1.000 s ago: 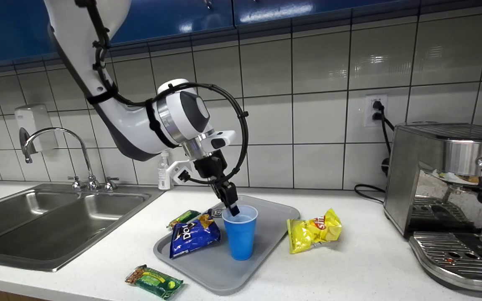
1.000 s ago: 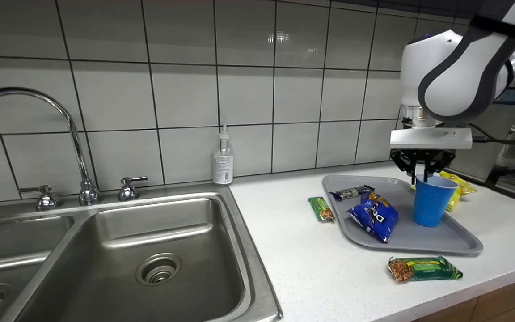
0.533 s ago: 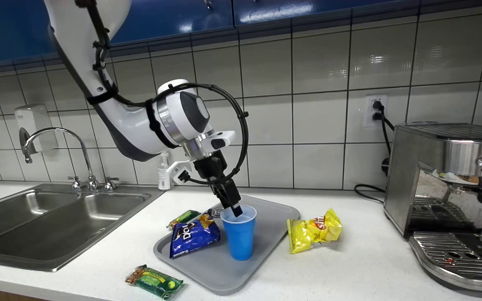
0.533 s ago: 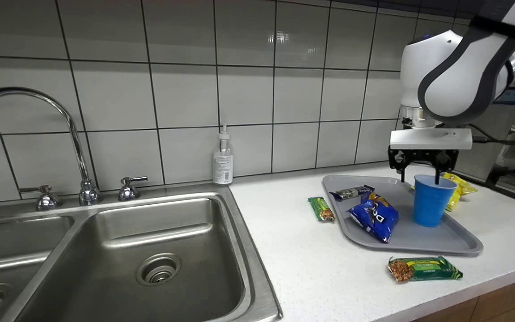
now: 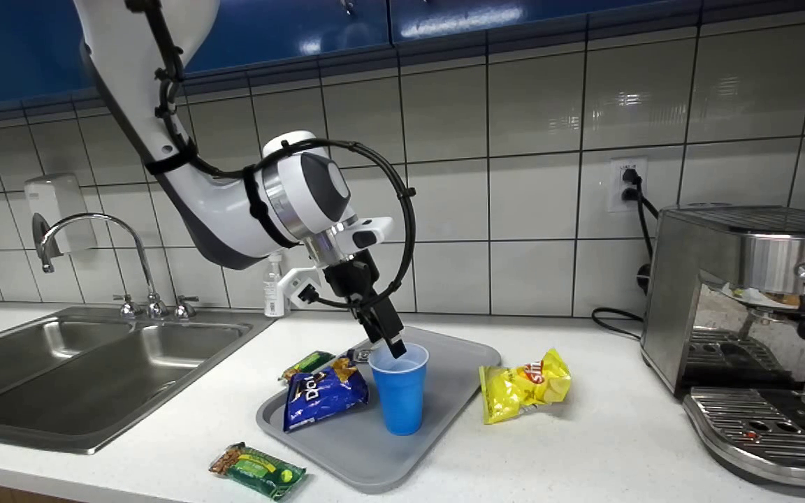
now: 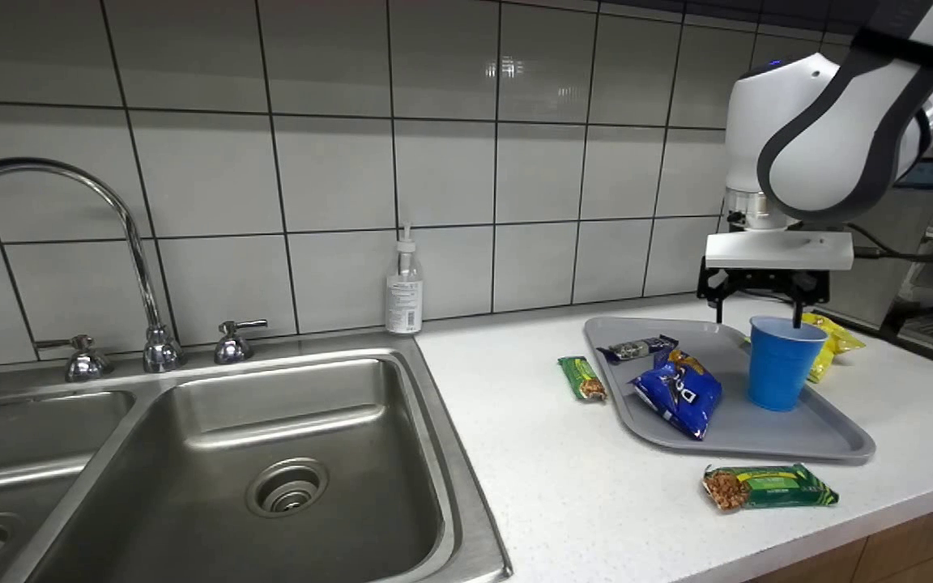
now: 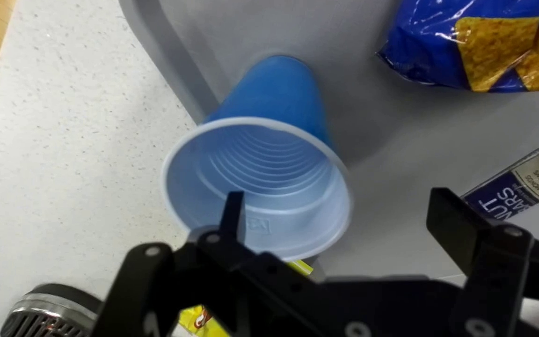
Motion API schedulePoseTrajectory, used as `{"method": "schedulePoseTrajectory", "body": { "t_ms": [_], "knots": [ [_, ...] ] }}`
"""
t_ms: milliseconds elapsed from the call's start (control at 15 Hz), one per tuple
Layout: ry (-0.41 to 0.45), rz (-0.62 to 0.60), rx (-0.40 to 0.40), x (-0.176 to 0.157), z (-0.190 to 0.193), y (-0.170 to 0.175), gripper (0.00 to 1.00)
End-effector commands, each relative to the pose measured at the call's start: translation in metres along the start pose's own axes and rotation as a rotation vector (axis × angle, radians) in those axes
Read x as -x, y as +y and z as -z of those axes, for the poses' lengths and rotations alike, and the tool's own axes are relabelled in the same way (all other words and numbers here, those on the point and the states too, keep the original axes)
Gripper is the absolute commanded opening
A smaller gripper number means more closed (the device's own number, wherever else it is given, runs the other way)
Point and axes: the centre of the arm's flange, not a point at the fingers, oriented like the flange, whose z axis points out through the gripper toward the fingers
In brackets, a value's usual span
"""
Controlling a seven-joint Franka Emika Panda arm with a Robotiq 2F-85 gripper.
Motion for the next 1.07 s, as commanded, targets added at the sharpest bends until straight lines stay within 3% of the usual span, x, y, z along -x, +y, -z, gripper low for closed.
{"method": "schedulePoseTrajectory", "body": {
  "t_ms": [0, 533, 1000],
  "knots": [
    [0.024, 0.007, -0.033, 0.0, 0.014, 0.007, 1.0],
    [0.076, 0.035, -0.135, 0.002, 0.051, 0.019, 1.0],
    [0.09, 0.153, -0.2, 0.027, 0.07, 0.027, 1.0]
  ]
}}
